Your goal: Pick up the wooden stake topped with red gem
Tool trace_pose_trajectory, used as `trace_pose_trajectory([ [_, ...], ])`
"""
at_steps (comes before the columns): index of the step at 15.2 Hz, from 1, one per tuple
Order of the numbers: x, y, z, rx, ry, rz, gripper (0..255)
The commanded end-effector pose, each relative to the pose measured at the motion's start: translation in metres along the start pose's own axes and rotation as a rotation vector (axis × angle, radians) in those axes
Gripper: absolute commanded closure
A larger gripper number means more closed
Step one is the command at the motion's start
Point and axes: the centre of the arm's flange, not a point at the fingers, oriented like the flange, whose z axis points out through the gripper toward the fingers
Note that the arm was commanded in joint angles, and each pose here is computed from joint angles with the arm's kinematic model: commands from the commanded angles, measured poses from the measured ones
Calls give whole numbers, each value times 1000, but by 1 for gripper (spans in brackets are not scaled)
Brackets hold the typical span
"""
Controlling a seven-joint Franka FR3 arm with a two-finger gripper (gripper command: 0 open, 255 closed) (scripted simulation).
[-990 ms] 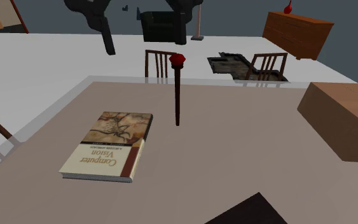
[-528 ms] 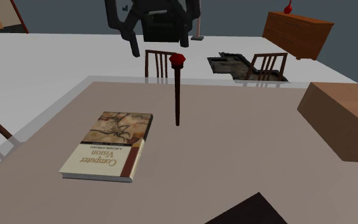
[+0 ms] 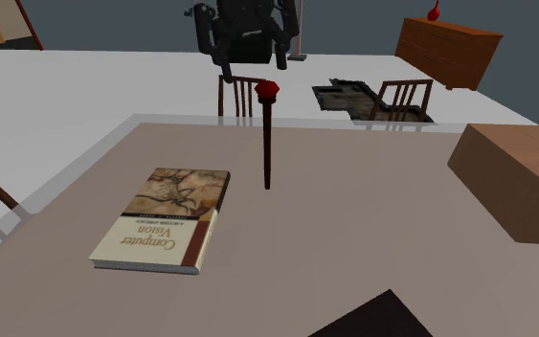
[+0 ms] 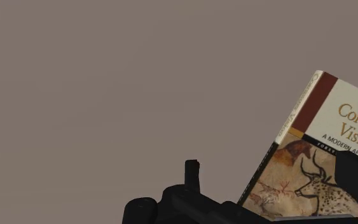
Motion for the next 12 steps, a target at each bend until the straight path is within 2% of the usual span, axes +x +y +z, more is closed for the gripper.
trace_pose_trajectory([
  [1, 21, 12, 6, -13, 4, 3, 0],
  [9, 107, 60, 26, -61, 18, 16, 0],
  [12, 114, 62, 37, -64, 19, 17, 0],
])
